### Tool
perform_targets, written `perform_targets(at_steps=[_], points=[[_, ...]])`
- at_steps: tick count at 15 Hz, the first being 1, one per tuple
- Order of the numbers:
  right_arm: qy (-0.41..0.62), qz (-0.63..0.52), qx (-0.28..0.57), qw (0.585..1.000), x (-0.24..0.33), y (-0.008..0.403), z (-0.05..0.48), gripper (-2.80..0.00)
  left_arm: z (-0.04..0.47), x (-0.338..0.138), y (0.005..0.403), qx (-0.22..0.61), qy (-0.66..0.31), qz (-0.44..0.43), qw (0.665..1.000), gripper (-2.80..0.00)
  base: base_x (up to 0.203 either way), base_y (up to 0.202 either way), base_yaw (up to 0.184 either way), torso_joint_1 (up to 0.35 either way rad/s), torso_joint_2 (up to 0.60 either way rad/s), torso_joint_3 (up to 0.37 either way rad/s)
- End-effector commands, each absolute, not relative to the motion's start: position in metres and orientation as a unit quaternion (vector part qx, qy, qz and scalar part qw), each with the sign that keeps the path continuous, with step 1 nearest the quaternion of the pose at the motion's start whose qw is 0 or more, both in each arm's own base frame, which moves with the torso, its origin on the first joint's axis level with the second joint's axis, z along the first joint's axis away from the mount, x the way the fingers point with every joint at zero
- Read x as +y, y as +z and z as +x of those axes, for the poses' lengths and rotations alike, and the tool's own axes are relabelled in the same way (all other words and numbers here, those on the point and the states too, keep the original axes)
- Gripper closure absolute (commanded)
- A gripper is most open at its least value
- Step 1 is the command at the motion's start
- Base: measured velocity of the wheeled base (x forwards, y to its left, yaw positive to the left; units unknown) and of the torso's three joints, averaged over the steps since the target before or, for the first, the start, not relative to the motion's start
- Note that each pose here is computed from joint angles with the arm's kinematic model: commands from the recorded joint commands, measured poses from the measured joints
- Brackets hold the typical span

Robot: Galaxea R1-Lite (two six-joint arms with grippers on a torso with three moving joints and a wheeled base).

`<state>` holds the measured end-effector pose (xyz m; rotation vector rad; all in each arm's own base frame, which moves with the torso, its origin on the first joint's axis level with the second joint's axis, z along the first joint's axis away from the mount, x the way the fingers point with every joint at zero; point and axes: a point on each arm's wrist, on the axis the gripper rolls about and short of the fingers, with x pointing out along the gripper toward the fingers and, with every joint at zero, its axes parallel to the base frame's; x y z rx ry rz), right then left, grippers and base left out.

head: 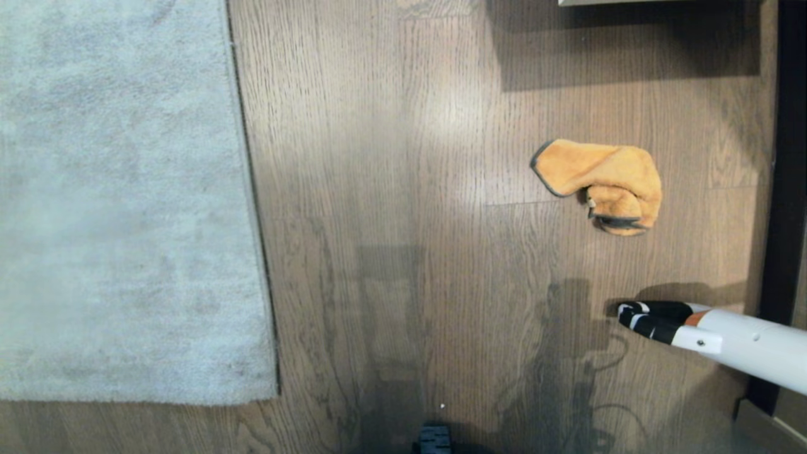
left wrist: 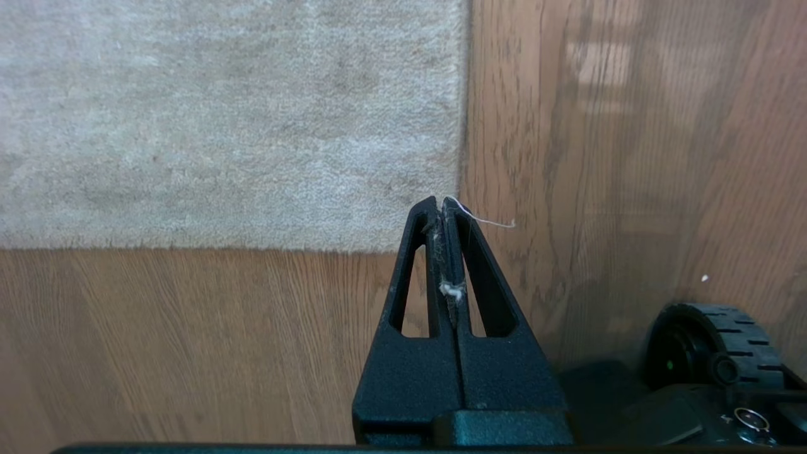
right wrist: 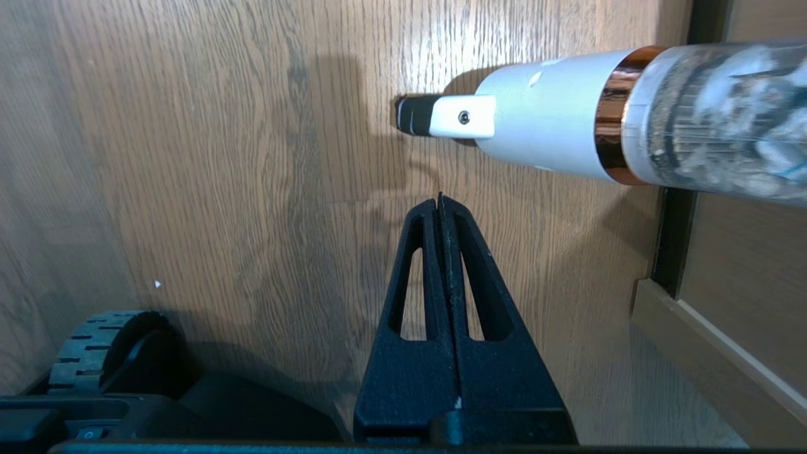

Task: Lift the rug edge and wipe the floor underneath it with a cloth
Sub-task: Pick up the rag

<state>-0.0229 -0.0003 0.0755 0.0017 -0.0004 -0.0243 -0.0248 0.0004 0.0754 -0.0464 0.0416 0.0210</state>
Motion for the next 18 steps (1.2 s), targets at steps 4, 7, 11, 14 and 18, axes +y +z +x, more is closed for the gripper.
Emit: perform_targets(at_steps=[4,7,11,14,18], points=[[-0.012,0.001,0.001,1.000,-0.0003,0.0753,-0.0228,0.00,-0.0248,0.0004,0.0753,0.021,0.011,-0.024,0.999,0.00,0.000,0.000,0.000,0.002,0.00,-0.199],[-0.012,0.001,0.001,1.000,-0.0003,0.0753,-0.0228,0.00,-0.0248,0.0004,0.0753,0.021,0.011,-0.024,0.999,0.00,0.000,0.000,0.000,0.003,0.00,-0.104],[-0.012,0.001,0.001,1.000,-0.0003,0.0753,-0.0228,0.00,-0.0248,0.0004,0.0753,0.021,0.011,-0.024,0.999,0.00,0.000,0.000,0.000,0.001,0.00,-0.009],[-0.012,0.001,0.001,1.000,-0.0003,0.0753,-0.0228,0.00,-0.0248,0.0004,0.0753,0.021,0.011,-0.024,0.999,0.00,0.000,0.000,0.000,0.000,0.00,0.000],[-0.012,0.001,0.001,1.000,-0.0003,0.0753,-0.0228,0.00,-0.0248,0.0004,0.0755,0.021,0.011,-0.023,0.999,0.00,0.000,0.000,0.000,0.000,0.00,0.000]])
